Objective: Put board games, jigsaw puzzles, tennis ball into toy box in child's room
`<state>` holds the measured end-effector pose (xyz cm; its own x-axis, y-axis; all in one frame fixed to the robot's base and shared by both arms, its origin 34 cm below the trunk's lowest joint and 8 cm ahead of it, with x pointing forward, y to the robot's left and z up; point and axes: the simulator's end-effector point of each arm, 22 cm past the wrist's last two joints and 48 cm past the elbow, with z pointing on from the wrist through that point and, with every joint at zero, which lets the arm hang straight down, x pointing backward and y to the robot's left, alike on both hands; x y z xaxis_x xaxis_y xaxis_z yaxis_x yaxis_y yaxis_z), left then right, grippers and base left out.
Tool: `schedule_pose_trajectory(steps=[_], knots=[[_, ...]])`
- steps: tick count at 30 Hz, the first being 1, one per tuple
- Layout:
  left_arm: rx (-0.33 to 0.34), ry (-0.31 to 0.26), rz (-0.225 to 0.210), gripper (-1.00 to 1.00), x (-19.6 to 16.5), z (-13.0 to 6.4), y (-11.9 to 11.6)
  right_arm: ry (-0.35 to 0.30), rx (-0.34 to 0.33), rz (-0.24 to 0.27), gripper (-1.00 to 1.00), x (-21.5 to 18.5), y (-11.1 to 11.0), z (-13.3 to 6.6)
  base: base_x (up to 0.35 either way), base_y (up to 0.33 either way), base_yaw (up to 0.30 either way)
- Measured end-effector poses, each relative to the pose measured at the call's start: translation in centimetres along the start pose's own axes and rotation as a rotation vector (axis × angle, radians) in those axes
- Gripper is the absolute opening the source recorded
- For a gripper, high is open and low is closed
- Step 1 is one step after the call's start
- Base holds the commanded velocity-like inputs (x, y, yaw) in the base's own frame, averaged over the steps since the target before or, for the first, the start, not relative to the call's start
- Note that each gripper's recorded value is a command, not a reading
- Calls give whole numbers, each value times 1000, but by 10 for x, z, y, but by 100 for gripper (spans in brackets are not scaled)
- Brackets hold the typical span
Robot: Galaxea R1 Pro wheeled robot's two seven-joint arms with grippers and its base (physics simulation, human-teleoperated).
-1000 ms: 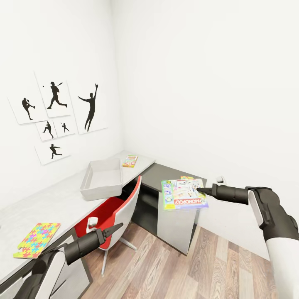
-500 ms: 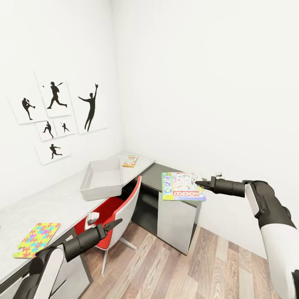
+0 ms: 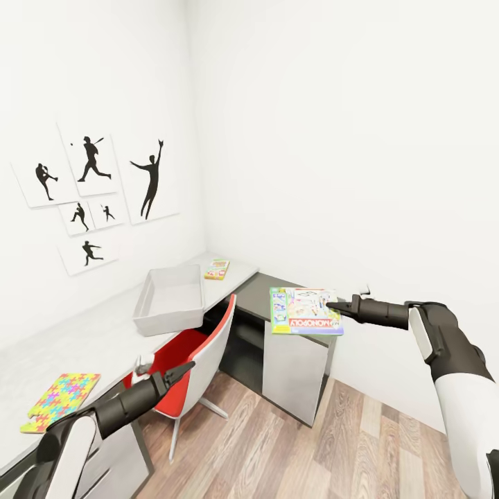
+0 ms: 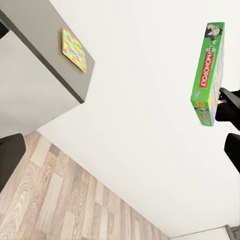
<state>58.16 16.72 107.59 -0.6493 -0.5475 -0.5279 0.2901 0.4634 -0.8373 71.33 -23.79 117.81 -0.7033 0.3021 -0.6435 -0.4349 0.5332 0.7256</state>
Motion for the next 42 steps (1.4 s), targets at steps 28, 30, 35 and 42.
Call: schedule_pose_trajectory(steps=[28,30,35,42], knots=[[-11,-1,-17,100,2,-3,7,4,6,-5,-100,3,-2,1,183,0,114],[-9,-1,-18,100,2,-3,6,3,6,-6,-100,3,-2,1,14,0,277],[-8,-1,-18,100,2,-3,6,3,6,-5,-100,3,-2,0,7,0,281],[-17,0,-19,100,2,-7,9,2,6,-6,-100,3,-2,0,2,0,285]])
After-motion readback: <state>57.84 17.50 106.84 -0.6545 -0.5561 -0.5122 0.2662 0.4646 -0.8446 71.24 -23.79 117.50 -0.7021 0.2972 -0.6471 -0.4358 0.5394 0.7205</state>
